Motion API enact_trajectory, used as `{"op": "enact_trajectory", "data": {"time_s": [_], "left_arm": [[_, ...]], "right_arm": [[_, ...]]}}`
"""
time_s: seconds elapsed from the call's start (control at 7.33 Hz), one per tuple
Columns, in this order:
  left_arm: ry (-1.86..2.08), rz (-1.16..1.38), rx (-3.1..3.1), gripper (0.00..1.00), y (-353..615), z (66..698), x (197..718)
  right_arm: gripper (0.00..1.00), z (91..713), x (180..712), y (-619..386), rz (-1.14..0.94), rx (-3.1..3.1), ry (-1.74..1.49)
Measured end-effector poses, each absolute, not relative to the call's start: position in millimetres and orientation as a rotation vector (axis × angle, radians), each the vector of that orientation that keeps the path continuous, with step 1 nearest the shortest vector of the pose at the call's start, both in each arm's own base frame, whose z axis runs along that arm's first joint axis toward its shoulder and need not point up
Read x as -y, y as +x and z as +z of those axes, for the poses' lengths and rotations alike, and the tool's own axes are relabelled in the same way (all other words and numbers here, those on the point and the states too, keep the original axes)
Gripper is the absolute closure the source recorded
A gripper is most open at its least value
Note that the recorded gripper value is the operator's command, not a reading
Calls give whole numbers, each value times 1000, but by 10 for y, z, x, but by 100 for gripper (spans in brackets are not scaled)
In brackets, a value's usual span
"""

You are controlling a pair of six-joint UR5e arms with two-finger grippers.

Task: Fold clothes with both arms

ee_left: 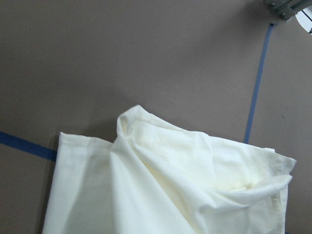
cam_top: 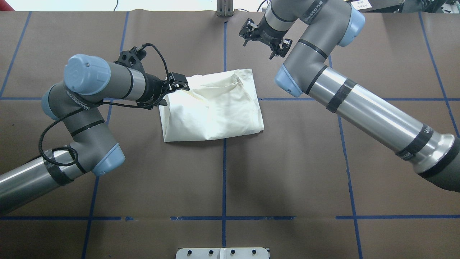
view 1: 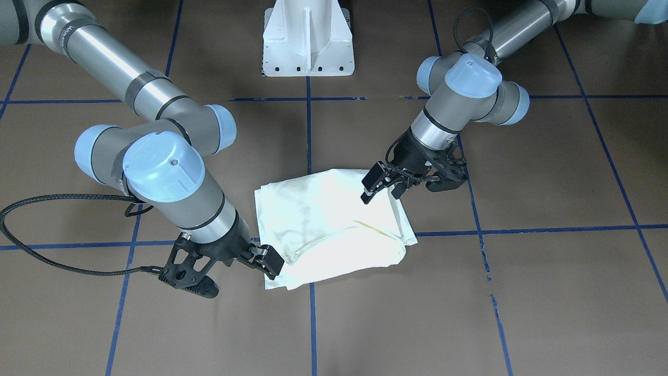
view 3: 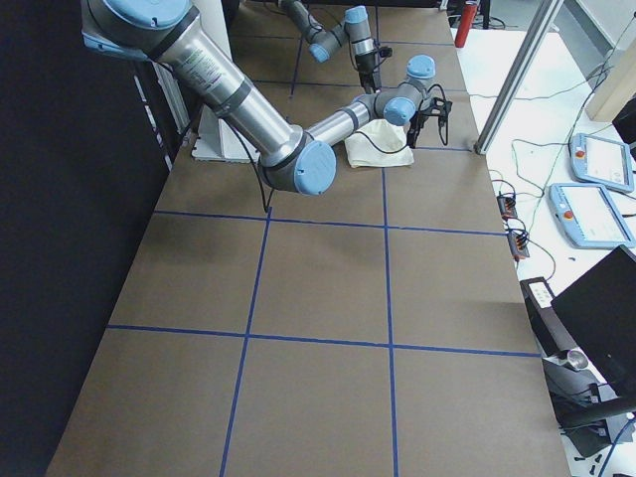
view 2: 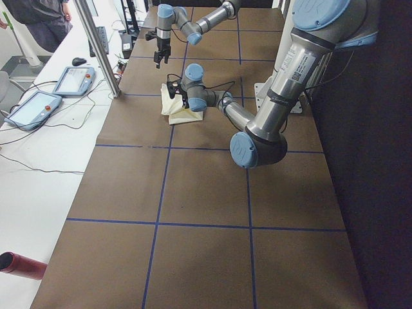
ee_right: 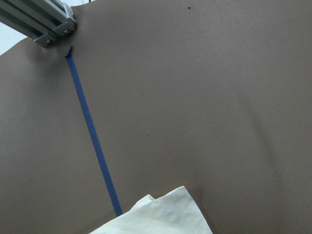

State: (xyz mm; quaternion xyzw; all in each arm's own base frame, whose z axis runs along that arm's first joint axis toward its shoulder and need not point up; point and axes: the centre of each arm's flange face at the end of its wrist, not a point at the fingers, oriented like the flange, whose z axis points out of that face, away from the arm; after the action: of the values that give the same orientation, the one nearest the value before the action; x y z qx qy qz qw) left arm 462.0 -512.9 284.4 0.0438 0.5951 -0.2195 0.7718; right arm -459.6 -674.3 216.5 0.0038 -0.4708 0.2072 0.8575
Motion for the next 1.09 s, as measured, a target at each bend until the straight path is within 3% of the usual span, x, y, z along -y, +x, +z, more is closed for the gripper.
{"op": "enact_trajectory", "data": {"time_s": [1.09], "left_arm": [[74,-396,-1403,0,4853,3270,5134]], "right_arm": [[0,2112,6681,-4427,436,999,15]]}}
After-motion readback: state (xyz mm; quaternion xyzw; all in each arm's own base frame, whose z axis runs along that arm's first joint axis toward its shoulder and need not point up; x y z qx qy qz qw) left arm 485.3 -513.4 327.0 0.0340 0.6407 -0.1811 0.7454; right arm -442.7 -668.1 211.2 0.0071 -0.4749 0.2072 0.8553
